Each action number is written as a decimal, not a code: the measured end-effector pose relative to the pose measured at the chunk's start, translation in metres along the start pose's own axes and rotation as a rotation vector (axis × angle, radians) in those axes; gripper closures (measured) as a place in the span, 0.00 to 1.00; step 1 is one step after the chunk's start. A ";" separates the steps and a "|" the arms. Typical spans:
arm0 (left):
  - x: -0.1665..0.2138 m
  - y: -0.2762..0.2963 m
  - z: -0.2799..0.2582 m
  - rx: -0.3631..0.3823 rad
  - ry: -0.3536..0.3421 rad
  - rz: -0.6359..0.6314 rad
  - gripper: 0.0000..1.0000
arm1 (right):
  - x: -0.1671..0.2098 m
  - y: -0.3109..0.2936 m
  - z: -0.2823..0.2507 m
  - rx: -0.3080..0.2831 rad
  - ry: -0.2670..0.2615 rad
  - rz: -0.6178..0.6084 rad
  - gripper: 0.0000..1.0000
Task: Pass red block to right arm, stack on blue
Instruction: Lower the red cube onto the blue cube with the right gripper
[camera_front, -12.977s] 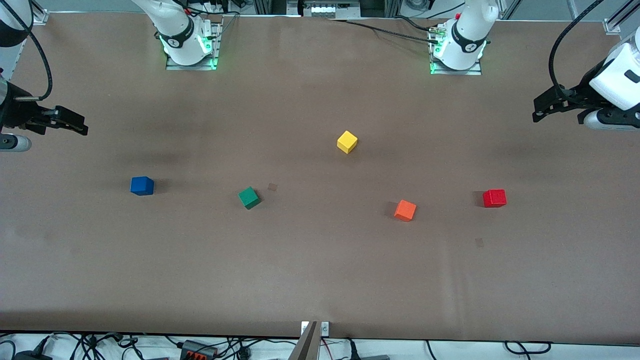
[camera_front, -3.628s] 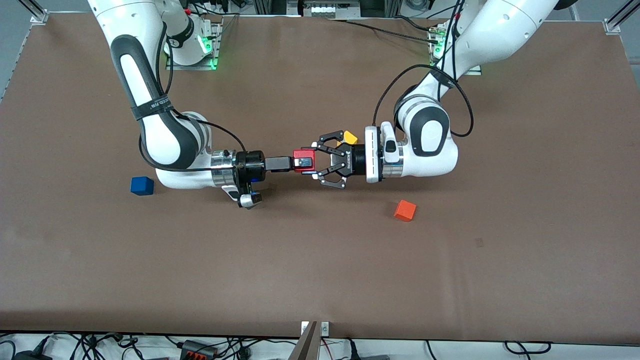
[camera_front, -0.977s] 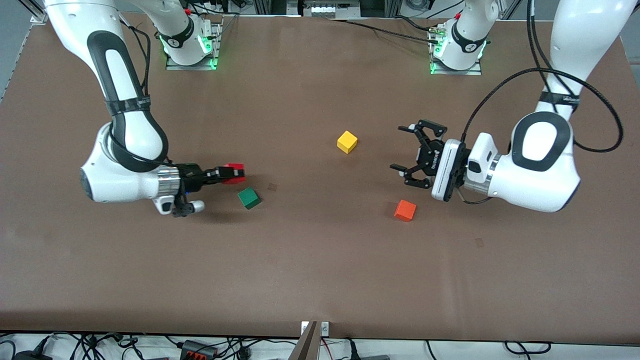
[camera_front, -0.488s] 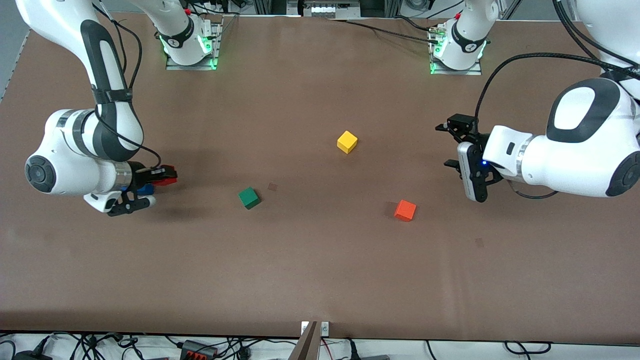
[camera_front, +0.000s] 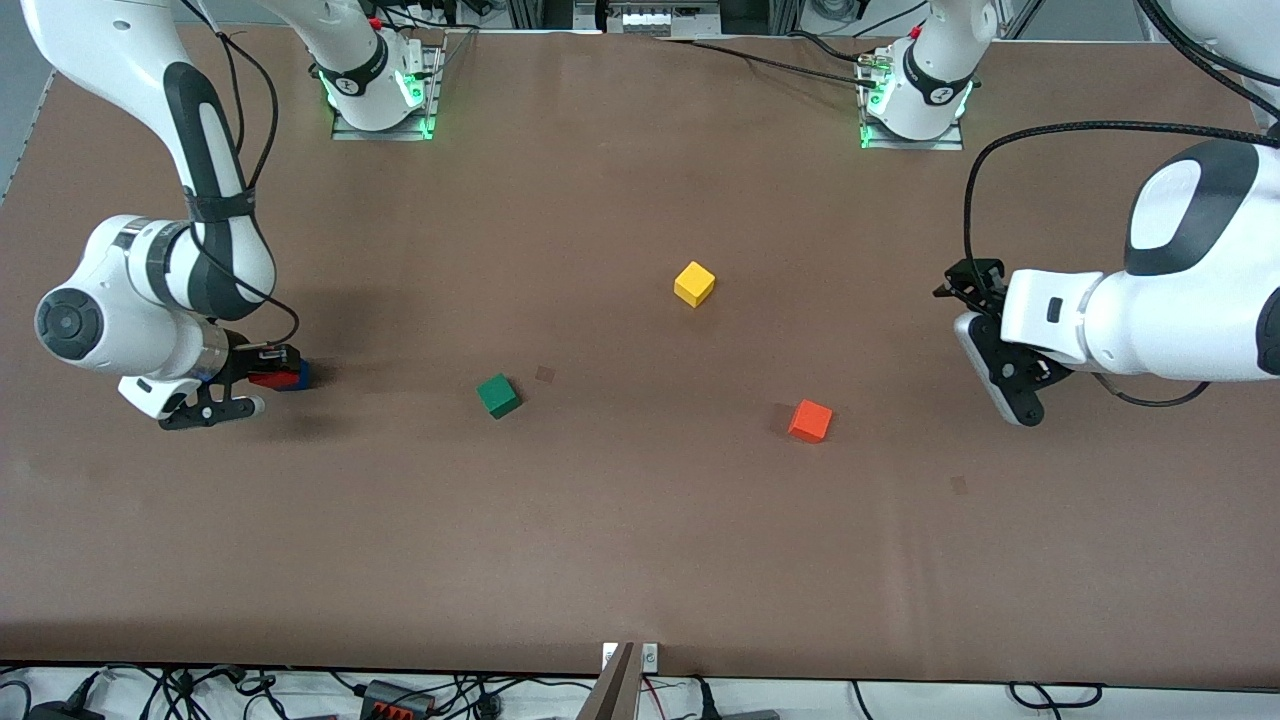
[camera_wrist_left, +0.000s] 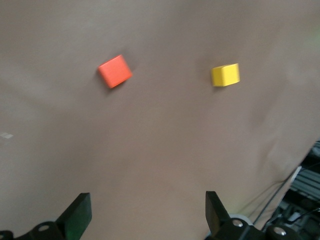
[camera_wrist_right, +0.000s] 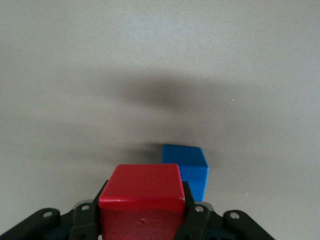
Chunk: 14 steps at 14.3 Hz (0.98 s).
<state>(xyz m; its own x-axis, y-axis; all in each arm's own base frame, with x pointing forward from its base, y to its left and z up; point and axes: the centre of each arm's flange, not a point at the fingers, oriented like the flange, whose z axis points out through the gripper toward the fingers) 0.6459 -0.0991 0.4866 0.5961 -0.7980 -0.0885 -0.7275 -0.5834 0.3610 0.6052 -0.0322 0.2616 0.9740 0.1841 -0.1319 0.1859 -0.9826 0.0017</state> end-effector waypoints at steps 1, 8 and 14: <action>-0.002 -0.003 -0.001 0.031 -0.022 -0.005 0.00 | -0.005 0.000 0.005 -0.009 0.006 -0.005 0.44; -0.024 -0.018 -0.041 0.205 -0.048 -0.138 0.00 | -0.017 0.008 0.006 -0.024 0.013 -0.001 0.44; -0.052 0.018 -0.075 0.299 0.138 -0.599 0.00 | -0.023 0.022 0.016 -0.030 0.003 0.021 0.44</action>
<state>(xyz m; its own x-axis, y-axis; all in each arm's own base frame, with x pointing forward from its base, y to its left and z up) 0.6275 -0.0567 0.5670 0.9485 -0.3096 -0.0667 -0.3094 -0.9508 0.0127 0.5851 -0.0579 0.2485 0.9780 0.1638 -0.1290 0.1694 -0.9850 0.0339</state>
